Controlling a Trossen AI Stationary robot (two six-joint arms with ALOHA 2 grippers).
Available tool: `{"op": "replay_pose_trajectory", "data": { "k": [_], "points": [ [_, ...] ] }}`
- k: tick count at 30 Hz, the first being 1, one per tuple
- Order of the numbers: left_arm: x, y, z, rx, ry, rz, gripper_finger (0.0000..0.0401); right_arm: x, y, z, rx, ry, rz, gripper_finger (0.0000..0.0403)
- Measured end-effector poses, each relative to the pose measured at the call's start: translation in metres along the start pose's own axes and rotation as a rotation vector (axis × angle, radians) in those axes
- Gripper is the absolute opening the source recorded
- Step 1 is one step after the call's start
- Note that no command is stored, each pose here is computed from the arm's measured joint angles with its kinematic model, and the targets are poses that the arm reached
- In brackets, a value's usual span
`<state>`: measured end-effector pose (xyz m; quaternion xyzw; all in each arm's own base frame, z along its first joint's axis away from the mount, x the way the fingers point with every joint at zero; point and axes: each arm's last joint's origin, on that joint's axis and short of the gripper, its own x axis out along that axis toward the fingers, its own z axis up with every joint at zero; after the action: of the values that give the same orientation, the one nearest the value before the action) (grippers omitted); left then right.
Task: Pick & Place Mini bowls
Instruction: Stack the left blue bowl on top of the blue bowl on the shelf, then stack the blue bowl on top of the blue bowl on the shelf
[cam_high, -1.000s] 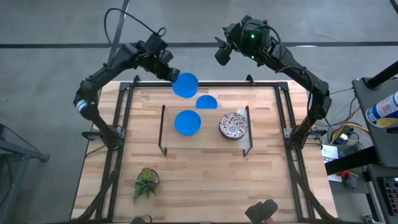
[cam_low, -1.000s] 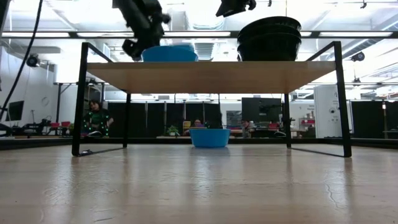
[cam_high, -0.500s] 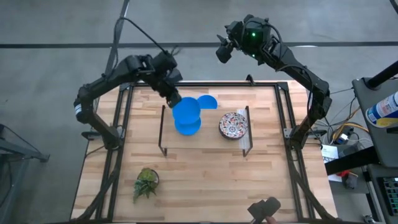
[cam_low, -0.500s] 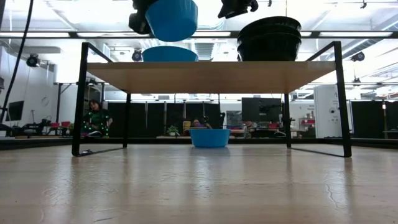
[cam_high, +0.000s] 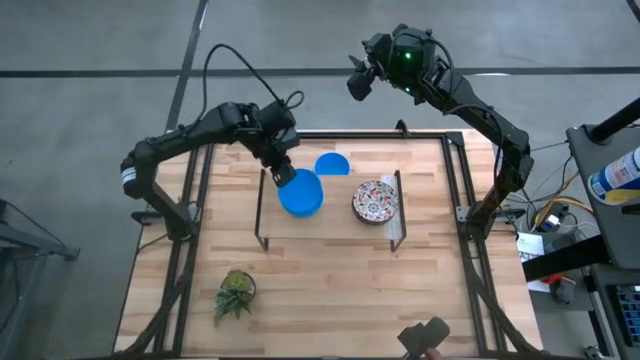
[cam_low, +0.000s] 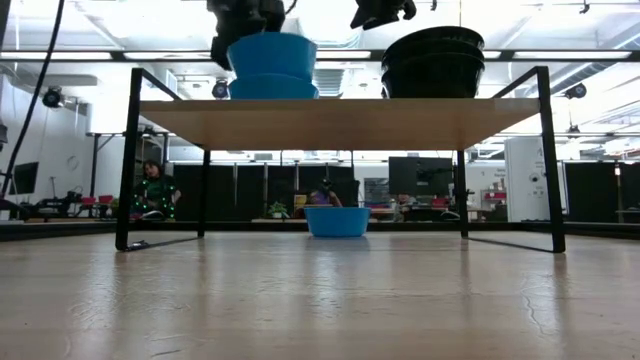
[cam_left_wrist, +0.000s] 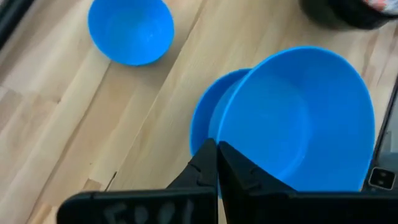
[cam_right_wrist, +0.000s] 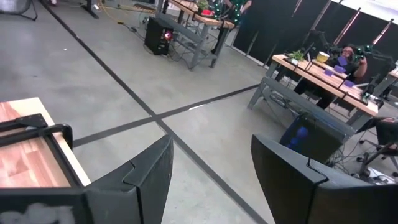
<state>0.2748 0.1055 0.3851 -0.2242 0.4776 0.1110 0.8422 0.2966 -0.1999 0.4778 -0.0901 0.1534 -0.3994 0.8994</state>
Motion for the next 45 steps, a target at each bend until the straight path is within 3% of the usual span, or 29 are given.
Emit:
{"op": "replay_pose_trajectory", "data": {
  "k": [7, 17, 26, 32, 45],
  "points": [
    [0.02, 0.007, -0.008, -0.025, 0.059, 0.049, 0.0, 0.0, 0.0, 0.0, -0.002, 0.001, 0.0, 0.0215],
    [0.038, 0.011, -0.01, -0.16, 0.052, 0.047, 0.0007, 0.0, 0.001, -0.002, -0.008, 0.019, 0.008, 0.0215],
    [0.028, 0.006, -0.003, -0.187, 0.013, 0.0, 0.0084, 0.004, 0.005, -0.013, -0.004, 0.09, 0.05, 0.0215],
    [-0.002, 0.001, 0.012, -0.165, -0.118, -0.027, 0.0124, 0.004, 0.005, -0.015, -0.008, 0.102, 0.052, 0.0215],
    [-0.036, 0.03, 0.049, -0.234, -0.493, -0.042, 0.0128, 0.004, 0.006, -0.024, 0.005, 0.182, 0.074, 0.0215]
  ]
}}
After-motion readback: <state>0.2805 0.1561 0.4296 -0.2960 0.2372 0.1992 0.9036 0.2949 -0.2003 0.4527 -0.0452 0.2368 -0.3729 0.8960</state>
